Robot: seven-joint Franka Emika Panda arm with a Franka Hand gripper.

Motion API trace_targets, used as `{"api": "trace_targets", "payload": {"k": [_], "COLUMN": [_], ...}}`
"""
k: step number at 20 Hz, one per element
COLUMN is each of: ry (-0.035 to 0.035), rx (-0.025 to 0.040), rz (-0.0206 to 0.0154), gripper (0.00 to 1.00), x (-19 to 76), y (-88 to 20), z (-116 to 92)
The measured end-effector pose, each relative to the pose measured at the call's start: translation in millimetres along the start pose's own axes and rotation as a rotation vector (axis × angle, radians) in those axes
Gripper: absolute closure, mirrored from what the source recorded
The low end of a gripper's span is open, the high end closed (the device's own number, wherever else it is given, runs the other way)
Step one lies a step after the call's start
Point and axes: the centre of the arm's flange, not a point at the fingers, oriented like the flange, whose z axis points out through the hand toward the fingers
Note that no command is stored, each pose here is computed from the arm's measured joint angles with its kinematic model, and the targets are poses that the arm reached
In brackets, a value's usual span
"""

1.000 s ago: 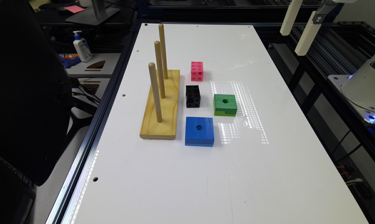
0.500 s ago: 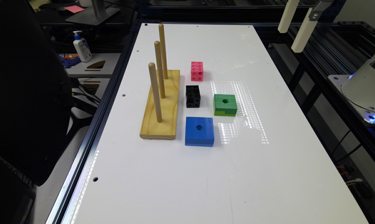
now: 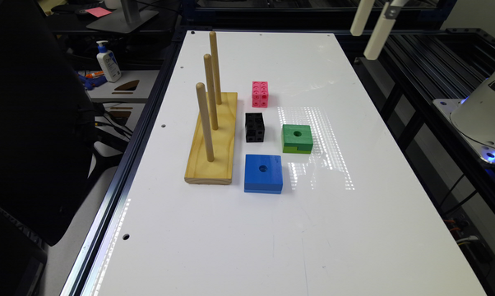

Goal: Pick up pink block.

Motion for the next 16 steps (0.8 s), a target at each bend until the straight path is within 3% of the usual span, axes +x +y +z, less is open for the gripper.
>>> {"api": "trace_targets", "payload": {"k": [5,8,12,16], "ry": [-0.0107,-0.0123,-0.0098,-0.0176], "rx": [-0.0054,-0.0103,-0.0083,-0.0098], "rz": [0.0047,0.0076,0.0058,0.0051], "gripper": [0.0,0.0,0.0,0.0], "x": [18.8,29.0,49.4,66.3], "y": [-12.8,-16.0,-16.7,-22.1], "z": [4,5,2,5]}}
